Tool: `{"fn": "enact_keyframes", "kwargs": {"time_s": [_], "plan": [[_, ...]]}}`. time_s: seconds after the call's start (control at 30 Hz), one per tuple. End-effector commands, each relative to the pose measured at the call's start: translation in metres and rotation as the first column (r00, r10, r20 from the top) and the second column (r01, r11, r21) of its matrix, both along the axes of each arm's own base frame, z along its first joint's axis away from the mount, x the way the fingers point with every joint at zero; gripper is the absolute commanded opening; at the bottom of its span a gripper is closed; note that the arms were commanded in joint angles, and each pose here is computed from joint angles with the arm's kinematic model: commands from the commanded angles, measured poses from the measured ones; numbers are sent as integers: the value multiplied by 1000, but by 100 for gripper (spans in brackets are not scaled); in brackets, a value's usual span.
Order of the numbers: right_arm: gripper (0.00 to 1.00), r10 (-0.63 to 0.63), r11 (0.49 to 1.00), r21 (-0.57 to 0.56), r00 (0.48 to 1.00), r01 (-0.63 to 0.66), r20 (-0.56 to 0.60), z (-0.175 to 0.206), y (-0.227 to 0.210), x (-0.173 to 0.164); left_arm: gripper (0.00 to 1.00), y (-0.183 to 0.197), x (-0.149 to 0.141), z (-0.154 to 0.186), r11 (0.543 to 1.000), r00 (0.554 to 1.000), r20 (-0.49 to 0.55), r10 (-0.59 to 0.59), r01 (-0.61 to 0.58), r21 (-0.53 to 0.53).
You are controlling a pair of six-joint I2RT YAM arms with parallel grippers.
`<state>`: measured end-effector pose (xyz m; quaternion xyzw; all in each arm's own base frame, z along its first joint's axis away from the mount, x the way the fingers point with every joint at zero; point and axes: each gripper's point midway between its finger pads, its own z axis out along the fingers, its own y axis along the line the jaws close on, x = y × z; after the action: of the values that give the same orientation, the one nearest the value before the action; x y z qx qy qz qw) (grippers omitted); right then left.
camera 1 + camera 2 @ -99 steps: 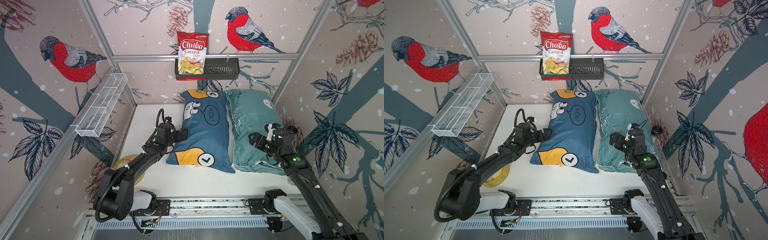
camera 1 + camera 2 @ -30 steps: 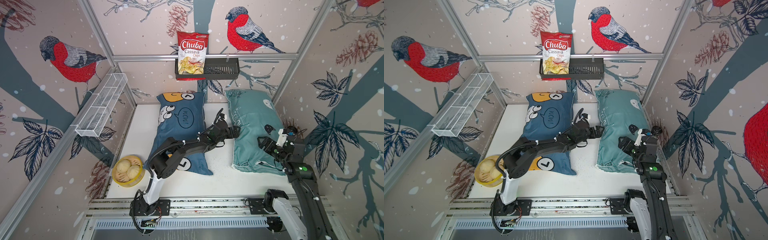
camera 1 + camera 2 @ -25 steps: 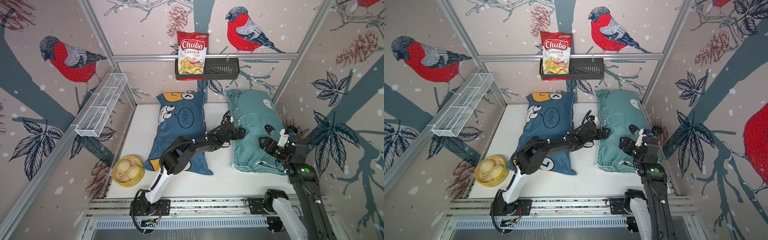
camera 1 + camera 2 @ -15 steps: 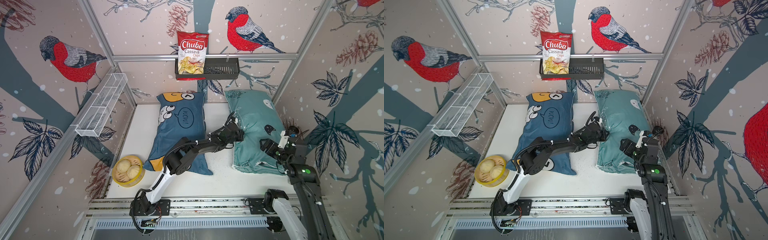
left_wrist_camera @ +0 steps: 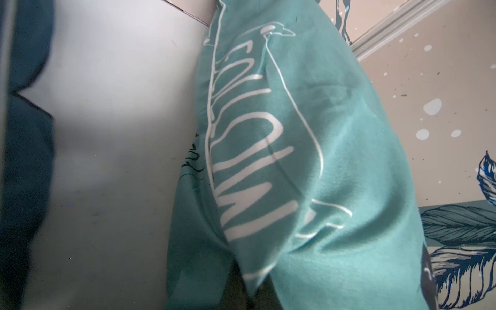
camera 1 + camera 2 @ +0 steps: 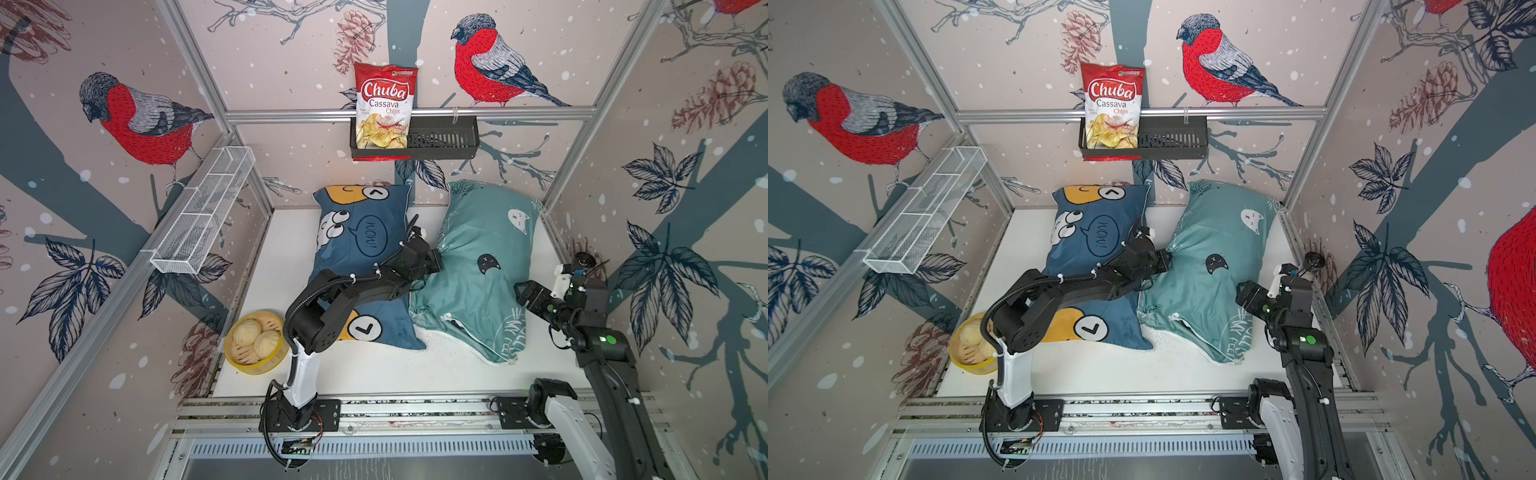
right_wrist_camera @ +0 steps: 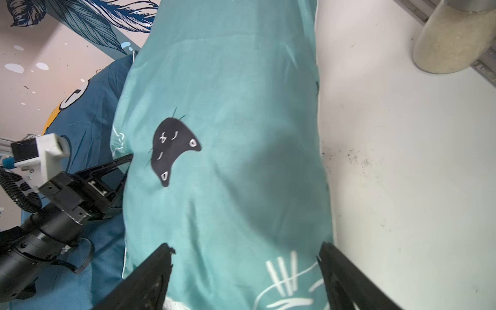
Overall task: Zip up pillowcases
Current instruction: Move the pillowcase to the center of the board.
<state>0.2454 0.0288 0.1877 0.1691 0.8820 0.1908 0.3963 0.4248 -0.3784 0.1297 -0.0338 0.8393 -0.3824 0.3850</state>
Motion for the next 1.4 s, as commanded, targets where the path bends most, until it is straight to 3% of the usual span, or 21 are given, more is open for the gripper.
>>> {"fn": "enact_keyframes", "kwargs": {"time_s": [0.0,0.33,0.37,0.47,0.5,0.57,0.63,0.77,0.87,1.0,1.1,1.37], "plan": [[88,31,1000,5,999,-31,-31,-9,6,-4,0,34,24,26,990,989,79,127,-122,-65],[89,150,985,98,986,-143,-69,-30,44,-4,0,103,32,22,958,960,55,274,-267,-104],[89,173,980,114,982,-164,-71,-33,51,-6,4,106,33,23,957,959,55,277,-270,-107],[90,243,957,180,967,-227,-75,-44,73,-15,49,112,36,32,961,960,84,267,-258,-99],[90,259,951,195,963,-240,-75,-49,78,-18,59,114,35,38,963,959,102,263,-255,-85],[91,278,942,217,957,-256,-78,-58,85,-25,75,114,33,48,967,959,128,251,-244,-66],[91,273,942,226,958,-249,-84,-66,87,-29,81,113,29,61,972,960,157,232,-226,-58],[93,264,944,228,960,-238,-91,-73,89,-29,82,101,13,90,985,959,225,169,-172,-7],[94,295,931,249,953,-268,-76,-77,98,-31,79,70,-13,97,997,970,242,34,-49,55],[94,327,917,262,943,-302,-57,-81,106,-34,75,25,-53,74,983,971,172,-167,149,110],[95,353,900,298,933,-319,-65,-89,114,-40,72,7,-70,58,967,961,126,-245,234,99],[95,420,865,325,906,-383,-52,-103,133,-53,66,-25,-68,14,948,949,33,-315,312,68]]}}
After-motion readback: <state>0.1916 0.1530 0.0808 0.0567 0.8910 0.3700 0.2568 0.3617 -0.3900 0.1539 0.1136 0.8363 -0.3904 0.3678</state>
